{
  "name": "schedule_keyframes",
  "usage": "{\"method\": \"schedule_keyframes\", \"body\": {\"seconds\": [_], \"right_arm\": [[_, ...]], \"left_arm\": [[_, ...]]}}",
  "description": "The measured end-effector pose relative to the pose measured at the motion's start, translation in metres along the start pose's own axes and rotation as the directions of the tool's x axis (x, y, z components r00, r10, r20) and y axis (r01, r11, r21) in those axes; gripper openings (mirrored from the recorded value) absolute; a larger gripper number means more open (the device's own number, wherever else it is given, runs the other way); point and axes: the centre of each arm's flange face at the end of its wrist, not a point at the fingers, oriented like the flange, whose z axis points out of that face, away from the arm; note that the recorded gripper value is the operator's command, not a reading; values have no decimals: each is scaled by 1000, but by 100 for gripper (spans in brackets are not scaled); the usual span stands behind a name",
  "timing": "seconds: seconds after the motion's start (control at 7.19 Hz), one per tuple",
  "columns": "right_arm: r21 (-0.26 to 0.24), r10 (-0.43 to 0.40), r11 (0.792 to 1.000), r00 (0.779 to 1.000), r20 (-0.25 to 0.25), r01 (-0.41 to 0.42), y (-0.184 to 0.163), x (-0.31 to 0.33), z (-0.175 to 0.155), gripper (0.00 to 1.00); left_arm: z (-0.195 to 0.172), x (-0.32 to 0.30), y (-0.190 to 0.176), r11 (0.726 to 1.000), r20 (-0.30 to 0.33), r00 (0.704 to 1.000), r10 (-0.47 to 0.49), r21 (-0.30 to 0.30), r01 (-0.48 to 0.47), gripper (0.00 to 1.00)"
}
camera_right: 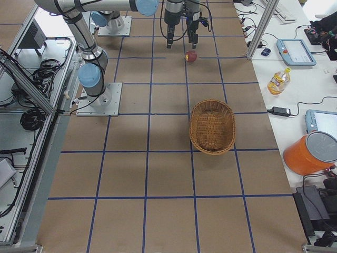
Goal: Put all apples into basket
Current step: 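Set the red apple down mid-table with the left gripper while the right approaches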
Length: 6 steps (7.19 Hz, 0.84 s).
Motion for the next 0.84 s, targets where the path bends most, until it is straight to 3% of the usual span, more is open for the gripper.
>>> {"method": "schedule_keyframes", "body": {"seconds": [0.14,0.28,0.56,0.84], "right_arm": [[44,0,999,1000,6,0,-19,-3,4,100],[80,-16,997,1000,8,15,-43,-13,17,100],[149,-60,987,998,11,58,-93,-72,68,100],[198,-86,977,996,24,79,-131,-146,125,100]], "left_arm": [[-34,-45,-14,998,31,998,55,-25,-55,100],[-64,-102,-26,992,100,988,115,-58,-109,100],[-110,-244,-42,986,248,961,118,-146,-84,100],[-132,-391,-47,973,237,962,138,-214,-87,100]]}}
